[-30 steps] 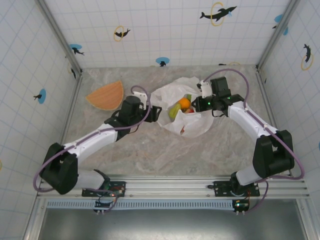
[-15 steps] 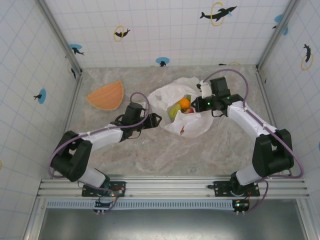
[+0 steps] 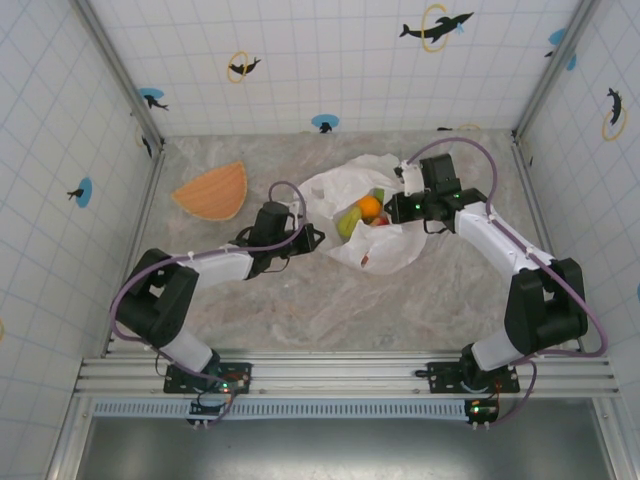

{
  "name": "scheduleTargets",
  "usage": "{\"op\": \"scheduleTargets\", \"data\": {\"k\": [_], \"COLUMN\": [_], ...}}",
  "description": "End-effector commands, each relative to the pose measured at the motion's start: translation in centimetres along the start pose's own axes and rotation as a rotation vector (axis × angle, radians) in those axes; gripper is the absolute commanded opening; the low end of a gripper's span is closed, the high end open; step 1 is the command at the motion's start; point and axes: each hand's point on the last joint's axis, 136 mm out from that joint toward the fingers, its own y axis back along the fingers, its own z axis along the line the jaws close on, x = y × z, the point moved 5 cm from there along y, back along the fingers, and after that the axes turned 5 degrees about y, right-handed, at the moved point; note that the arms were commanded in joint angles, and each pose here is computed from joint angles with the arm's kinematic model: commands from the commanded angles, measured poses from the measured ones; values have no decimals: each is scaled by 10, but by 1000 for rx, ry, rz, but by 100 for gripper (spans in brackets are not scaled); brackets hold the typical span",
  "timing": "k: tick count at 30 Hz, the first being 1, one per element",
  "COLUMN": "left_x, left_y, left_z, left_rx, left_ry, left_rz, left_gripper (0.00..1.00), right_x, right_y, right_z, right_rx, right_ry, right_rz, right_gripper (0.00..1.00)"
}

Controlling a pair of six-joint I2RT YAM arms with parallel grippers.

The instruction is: Place the fruits into the plastic bag

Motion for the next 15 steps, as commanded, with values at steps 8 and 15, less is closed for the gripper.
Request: {"op": "scheduleTargets", "data": {"k": [8,15], "left_x": [-49,-77], "left_y": [52,78], "left_z": [-112,-165], "left_rx": [311,401], "left_ry": [-199,-279], "left_rz": [-135,-200], "left_gripper": [0,0], "right_x": [-45,-69], "right_y": [55,94], "right_z": [-4,-1], "right_rx": [115,169], "right_ry": [22,38], "right_rz": [-228,-345], "right_gripper": [0,0]}}
